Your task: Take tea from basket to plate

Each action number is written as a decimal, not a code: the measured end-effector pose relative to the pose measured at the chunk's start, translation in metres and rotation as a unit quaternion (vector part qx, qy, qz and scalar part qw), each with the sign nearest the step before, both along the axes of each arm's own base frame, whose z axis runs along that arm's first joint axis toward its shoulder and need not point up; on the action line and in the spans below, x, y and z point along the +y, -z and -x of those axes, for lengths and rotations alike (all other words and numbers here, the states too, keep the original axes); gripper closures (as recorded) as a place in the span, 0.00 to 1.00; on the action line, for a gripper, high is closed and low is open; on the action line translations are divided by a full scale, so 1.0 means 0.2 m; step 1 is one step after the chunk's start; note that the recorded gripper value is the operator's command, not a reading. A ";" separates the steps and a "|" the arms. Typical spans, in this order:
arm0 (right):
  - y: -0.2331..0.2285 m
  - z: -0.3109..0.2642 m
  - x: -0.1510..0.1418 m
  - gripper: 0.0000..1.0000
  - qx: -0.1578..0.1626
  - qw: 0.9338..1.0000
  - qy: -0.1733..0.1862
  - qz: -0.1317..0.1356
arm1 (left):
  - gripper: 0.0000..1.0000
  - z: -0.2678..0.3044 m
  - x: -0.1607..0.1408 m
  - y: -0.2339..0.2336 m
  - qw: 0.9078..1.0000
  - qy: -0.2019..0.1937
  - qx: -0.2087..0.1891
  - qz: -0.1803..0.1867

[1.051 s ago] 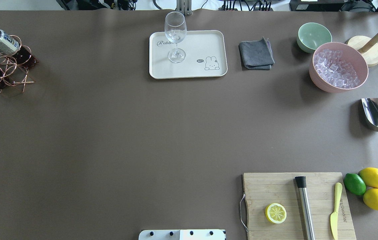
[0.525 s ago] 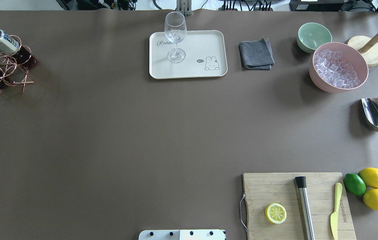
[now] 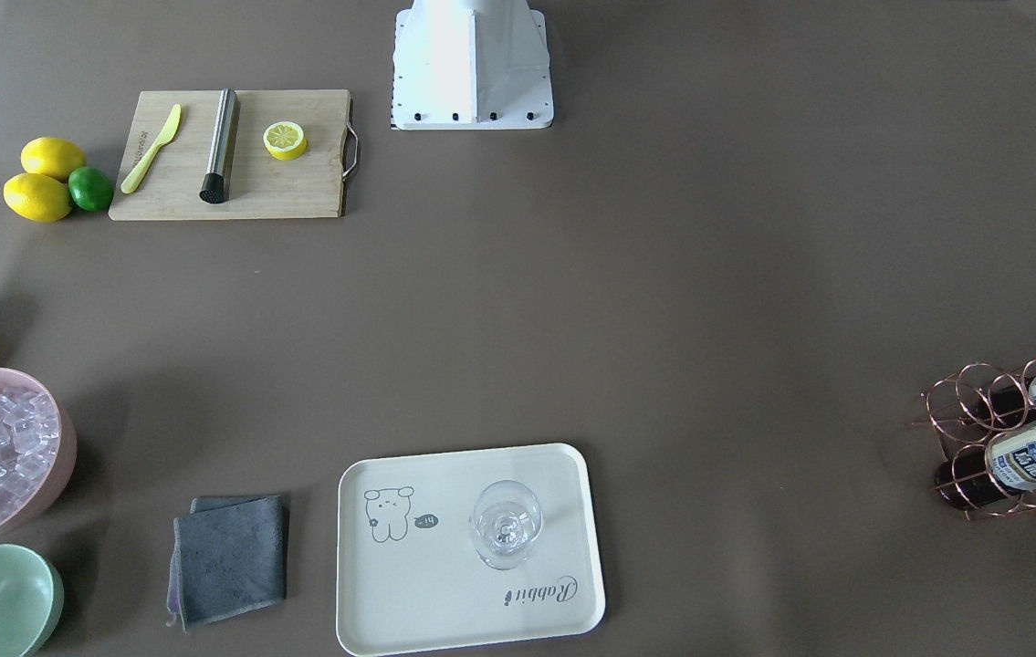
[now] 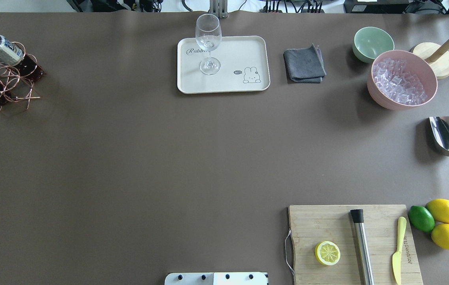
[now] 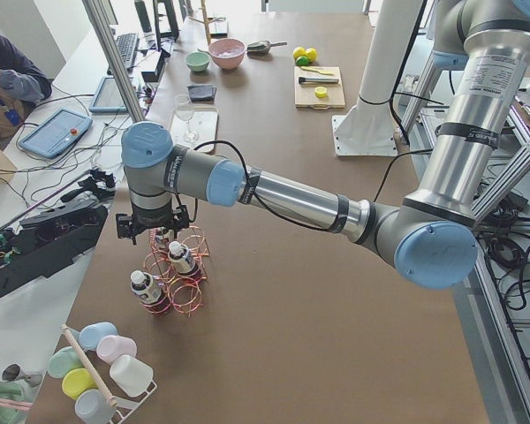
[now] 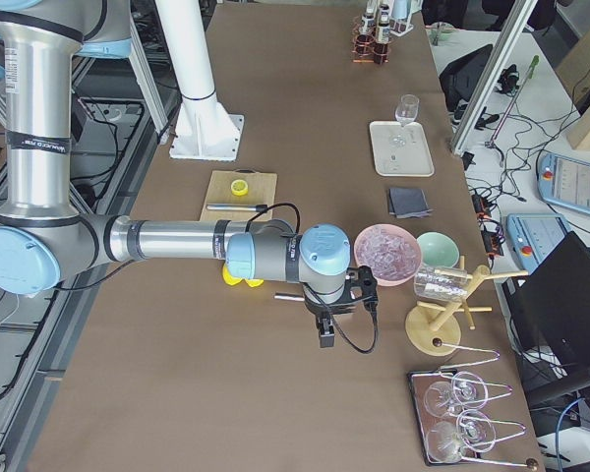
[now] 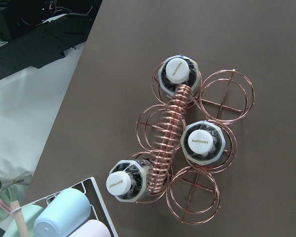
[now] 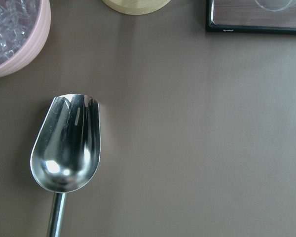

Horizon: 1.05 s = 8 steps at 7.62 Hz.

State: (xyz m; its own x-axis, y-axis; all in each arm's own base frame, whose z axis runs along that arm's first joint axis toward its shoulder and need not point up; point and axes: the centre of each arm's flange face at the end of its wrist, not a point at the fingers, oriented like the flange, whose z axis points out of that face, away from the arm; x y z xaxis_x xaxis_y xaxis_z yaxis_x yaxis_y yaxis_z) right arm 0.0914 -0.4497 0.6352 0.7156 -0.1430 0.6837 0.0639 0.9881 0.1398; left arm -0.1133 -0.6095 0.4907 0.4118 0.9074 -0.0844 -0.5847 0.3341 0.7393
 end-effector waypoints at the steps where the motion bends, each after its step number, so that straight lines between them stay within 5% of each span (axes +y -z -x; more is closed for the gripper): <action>1: 0.00 0.00 0.00 0.00 0.000 1.000 0.000 0.000 | 0.03 -0.07 -0.03 0.02 1.000 -0.014 0.004 0.001; 4: 0.00 0.00 0.00 0.00 0.000 1.000 0.000 0.000 | 0.04 -0.27 -0.08 0.07 0.998 -0.052 0.038 0.000; 8: 0.00 0.02 -0.01 0.00 0.001 1.000 0.004 0.000 | 0.06 -0.32 -0.16 0.13 0.996 -0.080 0.033 -0.028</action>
State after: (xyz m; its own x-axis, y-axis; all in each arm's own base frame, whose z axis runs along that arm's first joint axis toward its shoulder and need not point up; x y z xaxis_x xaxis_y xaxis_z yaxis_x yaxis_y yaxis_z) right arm 0.0877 -0.4512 0.6350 0.7158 -0.1494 0.6821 0.0724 0.9874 0.1404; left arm -0.0497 -0.6422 0.4646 0.2561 0.9652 -0.0533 -0.5760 0.1967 0.7934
